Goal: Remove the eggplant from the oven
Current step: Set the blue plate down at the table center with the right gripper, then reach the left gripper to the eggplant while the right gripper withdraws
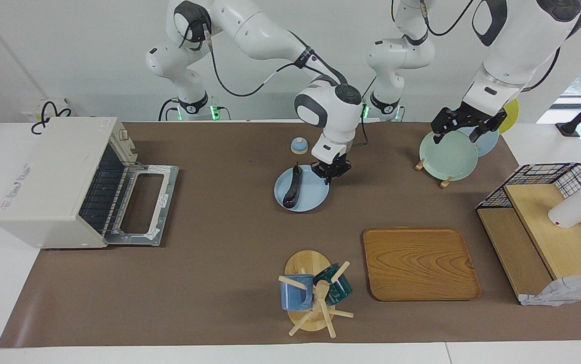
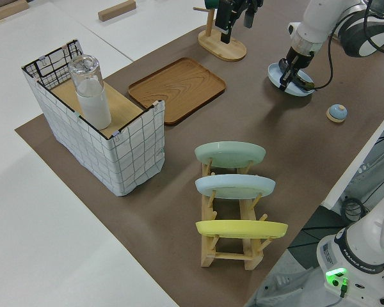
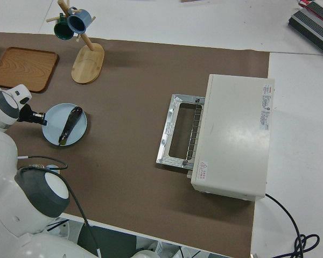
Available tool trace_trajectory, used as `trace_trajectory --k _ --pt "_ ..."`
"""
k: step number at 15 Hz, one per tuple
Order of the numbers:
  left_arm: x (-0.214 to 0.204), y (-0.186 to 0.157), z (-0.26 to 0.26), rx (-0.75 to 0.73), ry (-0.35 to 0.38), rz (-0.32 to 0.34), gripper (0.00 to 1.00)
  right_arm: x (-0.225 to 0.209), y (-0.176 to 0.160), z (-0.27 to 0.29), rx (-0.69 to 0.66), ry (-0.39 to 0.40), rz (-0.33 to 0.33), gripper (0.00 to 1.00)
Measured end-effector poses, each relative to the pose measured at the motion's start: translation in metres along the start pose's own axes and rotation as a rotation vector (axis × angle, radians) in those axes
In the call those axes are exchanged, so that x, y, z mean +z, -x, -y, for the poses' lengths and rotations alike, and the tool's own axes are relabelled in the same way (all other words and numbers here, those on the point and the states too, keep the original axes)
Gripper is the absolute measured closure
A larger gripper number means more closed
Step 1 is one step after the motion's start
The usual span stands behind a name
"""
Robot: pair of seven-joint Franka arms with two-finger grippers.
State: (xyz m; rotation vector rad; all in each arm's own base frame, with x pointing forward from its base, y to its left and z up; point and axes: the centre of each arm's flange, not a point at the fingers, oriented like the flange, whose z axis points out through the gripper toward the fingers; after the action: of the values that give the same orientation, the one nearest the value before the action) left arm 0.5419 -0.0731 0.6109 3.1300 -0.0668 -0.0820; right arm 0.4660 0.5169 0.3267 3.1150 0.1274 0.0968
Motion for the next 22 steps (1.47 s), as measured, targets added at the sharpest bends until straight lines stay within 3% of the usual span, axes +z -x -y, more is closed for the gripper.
trace_trajectory --k 1,3,7,9,10,11,15,18,22 --pt "-0.001 0.000 0.000 0.000 0.000 -0.002 0.00 0.000 -0.002 -0.001 0.006 -0.009 -0.003 0.97" --pt "-0.003 0.001 0.000 -0.001 0.000 -0.005 0.00 -0.003 -0.008 -0.002 0.014 -0.034 -0.024 0.81" --pt "-0.005 0.003 0.001 -0.003 0.000 -0.010 0.00 -0.026 -0.026 -0.016 0.033 -0.016 -0.020 0.75" --pt "-0.006 0.003 0.001 -0.003 0.000 -0.011 0.00 -0.049 -0.047 -0.049 0.034 0.033 0.002 0.76" --pt "-0.006 0.003 0.001 -0.004 0.000 -0.011 0.00 -0.060 -0.061 -0.077 0.029 0.057 0.017 0.82" --pt "-0.006 0.003 0.001 -0.004 0.000 -0.012 0.00 -0.069 -0.077 -0.111 0.019 0.074 0.037 0.89" --pt "0.003 0.002 -0.013 0.002 0.010 -0.019 0.00 -0.089 -0.120 -0.289 0.011 0.096 0.107 0.99" --pt "0.035 0.007 -0.079 -0.011 0.019 -0.033 0.00 -0.067 -0.108 -0.376 0.078 0.129 0.169 0.99" --pt "0.087 0.028 -0.172 -0.063 0.077 -0.055 0.00 -0.001 -0.072 -0.430 0.080 0.142 0.145 0.99"
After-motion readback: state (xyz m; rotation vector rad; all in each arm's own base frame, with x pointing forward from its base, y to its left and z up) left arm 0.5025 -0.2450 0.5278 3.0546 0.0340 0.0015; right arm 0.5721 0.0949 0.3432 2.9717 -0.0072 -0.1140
